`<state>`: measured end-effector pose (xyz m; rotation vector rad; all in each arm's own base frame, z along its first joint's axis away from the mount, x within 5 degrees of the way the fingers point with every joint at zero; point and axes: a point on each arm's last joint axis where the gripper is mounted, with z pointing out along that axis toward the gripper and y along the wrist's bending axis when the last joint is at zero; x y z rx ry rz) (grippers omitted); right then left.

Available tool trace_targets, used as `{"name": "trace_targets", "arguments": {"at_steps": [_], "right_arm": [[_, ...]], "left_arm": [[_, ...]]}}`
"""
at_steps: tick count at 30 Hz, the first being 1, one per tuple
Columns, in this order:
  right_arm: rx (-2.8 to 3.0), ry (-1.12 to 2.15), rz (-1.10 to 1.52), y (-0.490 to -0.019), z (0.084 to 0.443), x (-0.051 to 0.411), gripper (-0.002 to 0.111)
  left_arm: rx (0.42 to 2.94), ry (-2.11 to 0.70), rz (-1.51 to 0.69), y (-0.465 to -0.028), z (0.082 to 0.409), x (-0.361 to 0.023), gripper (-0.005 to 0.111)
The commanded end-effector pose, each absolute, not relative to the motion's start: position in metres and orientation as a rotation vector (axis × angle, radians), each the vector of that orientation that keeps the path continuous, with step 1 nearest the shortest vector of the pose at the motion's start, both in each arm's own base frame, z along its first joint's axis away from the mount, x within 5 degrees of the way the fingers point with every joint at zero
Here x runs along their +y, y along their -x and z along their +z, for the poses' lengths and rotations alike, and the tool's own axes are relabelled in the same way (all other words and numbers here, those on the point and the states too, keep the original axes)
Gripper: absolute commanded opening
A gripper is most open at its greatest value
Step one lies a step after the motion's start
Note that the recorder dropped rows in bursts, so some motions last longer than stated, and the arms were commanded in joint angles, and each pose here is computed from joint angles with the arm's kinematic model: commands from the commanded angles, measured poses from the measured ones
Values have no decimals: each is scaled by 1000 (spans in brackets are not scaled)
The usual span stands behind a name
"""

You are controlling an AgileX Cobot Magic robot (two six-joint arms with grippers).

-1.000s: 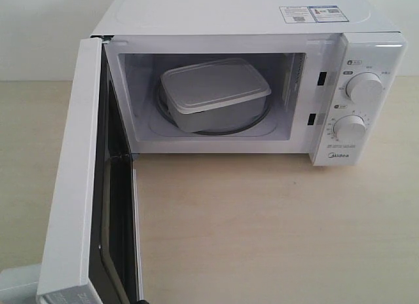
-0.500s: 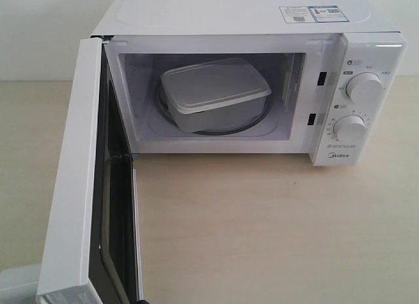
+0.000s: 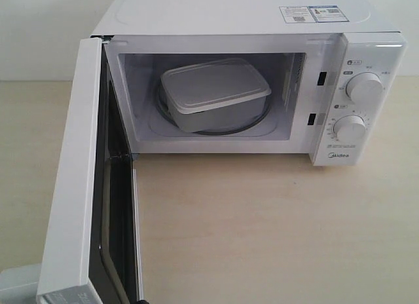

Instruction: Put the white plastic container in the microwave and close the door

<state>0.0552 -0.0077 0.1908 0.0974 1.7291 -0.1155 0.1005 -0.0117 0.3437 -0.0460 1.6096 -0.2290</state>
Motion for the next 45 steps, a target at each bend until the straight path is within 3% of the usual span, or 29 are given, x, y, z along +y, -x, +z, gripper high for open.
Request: {"name": "trace_targets", "arguments": {"at_steps": [1,6,14,20,24,33,40,45], "right_arm": [[1571,-204,15,-56,204,-6,0],[1398,-210,20,-55,219,-8,0],[1365,-220,31,-54,222,-8,0],[1359,-258,76,-54,222,-8,0],[1358,-288,114,-54,222,-8,0],[1382,-371,208,-55,218,-8,0],[1499,-436,257,-56,207,-6,0],[1513,-455,274,-56,205,-6,0]], "left_arm": [[1600,51,-237,-101,346,-12,4],[1622,51,-241,-101,344,-12,4],[1946,20,-307,-88,338,-19,4],[2061,-128,-530,-79,349,-39,4],[2153,-295,-624,-89,346,-51,4],[2384,-391,-679,-129,318,-58,4],[2373,-593,-914,-149,307,-75,4],[2397,-610,-965,-161,298,-79,4]]}}
